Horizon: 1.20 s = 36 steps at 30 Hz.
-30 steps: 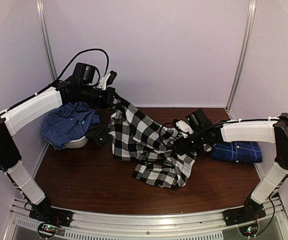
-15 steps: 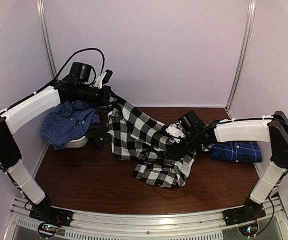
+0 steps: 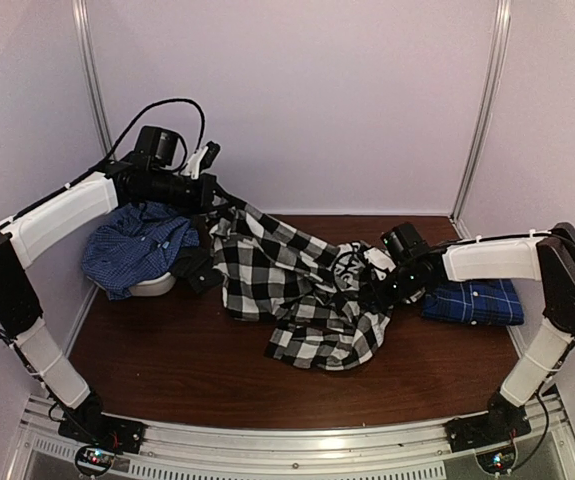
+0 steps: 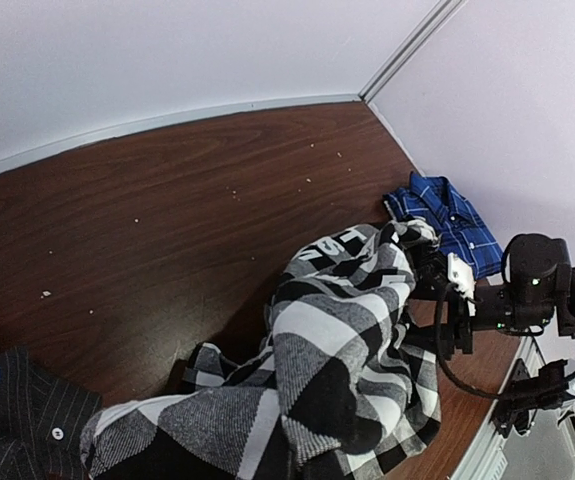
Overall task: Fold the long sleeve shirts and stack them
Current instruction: Pick up the crumpled shirt from the center of the board.
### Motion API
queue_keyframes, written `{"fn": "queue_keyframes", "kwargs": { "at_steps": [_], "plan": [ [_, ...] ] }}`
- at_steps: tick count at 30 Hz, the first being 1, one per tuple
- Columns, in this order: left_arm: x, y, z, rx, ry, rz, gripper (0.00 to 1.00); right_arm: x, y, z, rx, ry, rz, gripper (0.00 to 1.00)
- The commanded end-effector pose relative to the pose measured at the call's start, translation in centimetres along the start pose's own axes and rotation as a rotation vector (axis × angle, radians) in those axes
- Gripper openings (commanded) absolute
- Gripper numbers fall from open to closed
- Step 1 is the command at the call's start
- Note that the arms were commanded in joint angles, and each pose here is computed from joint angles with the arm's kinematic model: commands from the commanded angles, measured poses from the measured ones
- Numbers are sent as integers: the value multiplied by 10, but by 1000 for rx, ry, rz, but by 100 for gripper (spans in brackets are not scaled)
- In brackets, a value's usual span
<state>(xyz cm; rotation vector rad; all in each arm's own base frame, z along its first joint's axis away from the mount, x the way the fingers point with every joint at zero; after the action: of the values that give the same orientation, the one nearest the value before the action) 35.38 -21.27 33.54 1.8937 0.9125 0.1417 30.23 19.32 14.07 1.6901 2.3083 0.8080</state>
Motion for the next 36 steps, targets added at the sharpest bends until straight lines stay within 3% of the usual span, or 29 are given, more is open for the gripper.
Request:
{"fn": "queue_keyframes", "kwargs": {
  "at_steps": [1, 6, 10, 12, 16, 18, 27, 30, 36],
  "plan": [
    [5, 4, -7, -28, 32, 38, 0, -9, 6, -1, -13, 57, 85, 74],
    [7, 3, -9, -29, 42, 37, 0, -14, 0, 6, 4, 98, 128, 73],
    [8, 2, -9, -26, 43, 41, 0, -5, -8, 4, 4, 232, 138, 64],
    [8, 1, -9, -23, 46, 44, 0, -2, -11, 4, 4, 272, 147, 52],
    [10, -3, -7, -11, 55, 62, 0, 0, -11, -5, 0, 270, 141, 12],
    [11, -8, -6, 5, 67, 73, 0, 1, -4, -22, -30, 254, 132, 0],
    [11, -46, 6, 112, -28, 107, 0, 9, 34, -152, -220, 141, 103, 0],
    [13, -57, 18, 142, -55, 84, 0, 4, 31, -162, -199, 74, 117, 0],
    [25, -73, 57, 202, -67, 40, 0, -9, 25, -142, -127, -44, 171, 0]
  ]
}}
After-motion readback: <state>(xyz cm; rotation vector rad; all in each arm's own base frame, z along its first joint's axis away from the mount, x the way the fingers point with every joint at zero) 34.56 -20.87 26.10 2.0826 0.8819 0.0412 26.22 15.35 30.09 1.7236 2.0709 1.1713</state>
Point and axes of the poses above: each gripper's point midway between its finger pads, its own z axis out along the fingers, its own x axis along the line the jaws close on, y = z × x, the point moved 9 cm from there along -z, back along the fingers, and after that the axes turned 14 degrees about z, right-handed, at the moved point
